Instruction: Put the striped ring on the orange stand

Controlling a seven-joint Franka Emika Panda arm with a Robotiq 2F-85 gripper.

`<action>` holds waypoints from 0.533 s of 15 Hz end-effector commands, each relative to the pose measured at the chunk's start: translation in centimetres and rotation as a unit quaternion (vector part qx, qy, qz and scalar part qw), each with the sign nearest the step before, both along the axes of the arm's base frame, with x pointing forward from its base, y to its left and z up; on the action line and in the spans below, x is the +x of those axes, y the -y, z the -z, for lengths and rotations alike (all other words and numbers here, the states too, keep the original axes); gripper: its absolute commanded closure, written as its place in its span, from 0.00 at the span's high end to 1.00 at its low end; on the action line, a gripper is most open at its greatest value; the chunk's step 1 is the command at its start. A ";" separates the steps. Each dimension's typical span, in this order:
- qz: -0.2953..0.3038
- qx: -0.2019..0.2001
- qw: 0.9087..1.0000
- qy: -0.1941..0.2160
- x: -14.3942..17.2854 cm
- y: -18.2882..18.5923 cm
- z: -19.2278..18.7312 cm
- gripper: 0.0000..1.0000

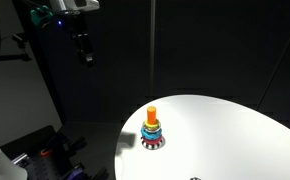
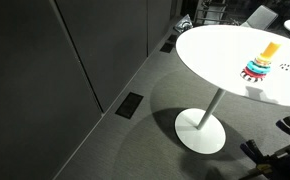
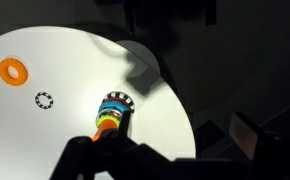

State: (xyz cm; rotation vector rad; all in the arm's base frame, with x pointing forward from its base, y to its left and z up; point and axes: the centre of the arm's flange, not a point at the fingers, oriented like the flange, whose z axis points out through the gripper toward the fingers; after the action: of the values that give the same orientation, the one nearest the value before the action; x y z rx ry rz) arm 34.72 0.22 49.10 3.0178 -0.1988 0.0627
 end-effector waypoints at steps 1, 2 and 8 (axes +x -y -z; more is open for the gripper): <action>0.033 0.015 0.999 0.020 2.7 1.5 -1.9 1.00; 0.043 0.020 0.999 0.025 3.4 2.1 -2.4 1.00; 0.110 0.046 0.991 0.058 7.8 6.4 -5.2 1.00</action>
State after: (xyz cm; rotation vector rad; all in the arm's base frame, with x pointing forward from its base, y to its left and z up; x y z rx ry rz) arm 39.34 -4.32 52.59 3.0464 -0.4338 0.1940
